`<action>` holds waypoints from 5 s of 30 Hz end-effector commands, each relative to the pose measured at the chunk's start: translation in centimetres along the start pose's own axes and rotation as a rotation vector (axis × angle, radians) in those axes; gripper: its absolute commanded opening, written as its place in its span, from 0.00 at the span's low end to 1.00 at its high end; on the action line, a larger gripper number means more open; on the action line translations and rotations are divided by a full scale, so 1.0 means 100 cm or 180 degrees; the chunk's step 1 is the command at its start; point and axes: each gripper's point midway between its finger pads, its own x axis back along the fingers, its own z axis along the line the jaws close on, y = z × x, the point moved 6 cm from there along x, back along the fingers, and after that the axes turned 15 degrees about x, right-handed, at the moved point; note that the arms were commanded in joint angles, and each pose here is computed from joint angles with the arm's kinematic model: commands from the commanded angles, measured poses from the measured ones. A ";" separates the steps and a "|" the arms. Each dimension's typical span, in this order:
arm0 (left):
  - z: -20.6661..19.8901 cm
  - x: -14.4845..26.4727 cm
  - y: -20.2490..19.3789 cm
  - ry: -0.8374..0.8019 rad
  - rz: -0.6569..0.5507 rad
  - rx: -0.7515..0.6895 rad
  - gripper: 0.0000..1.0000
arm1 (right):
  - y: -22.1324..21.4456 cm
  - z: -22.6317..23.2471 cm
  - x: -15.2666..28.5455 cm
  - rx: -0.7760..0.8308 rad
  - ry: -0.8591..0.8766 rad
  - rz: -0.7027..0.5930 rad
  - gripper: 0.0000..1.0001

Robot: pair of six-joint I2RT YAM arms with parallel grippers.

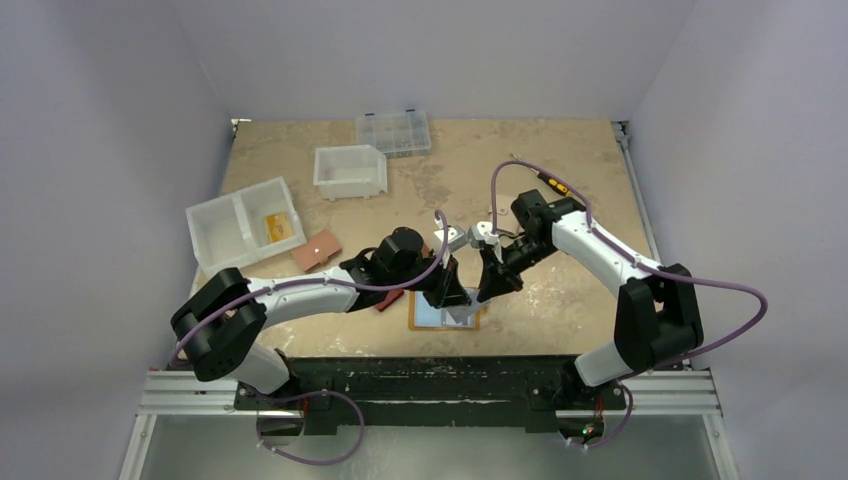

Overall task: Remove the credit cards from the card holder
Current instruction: Remove the credit card from the card holder, then place the credit card in the storage box, then remove the credit card from the card holder.

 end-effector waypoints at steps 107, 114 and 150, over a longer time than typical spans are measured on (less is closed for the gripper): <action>0.306 0.402 0.048 0.4514 -0.3112 0.2222 0.05 | -0.025 -0.007 0.043 0.0289 -0.1497 0.0787 0.67; 0.304 0.411 0.044 0.4785 -0.3230 0.2431 0.20 | -0.022 -0.005 0.043 0.0343 -0.1454 0.0738 0.67; 0.112 0.283 0.089 0.1500 -0.2672 0.0835 0.99 | -0.016 -0.001 0.047 0.0514 -0.1499 0.0691 0.67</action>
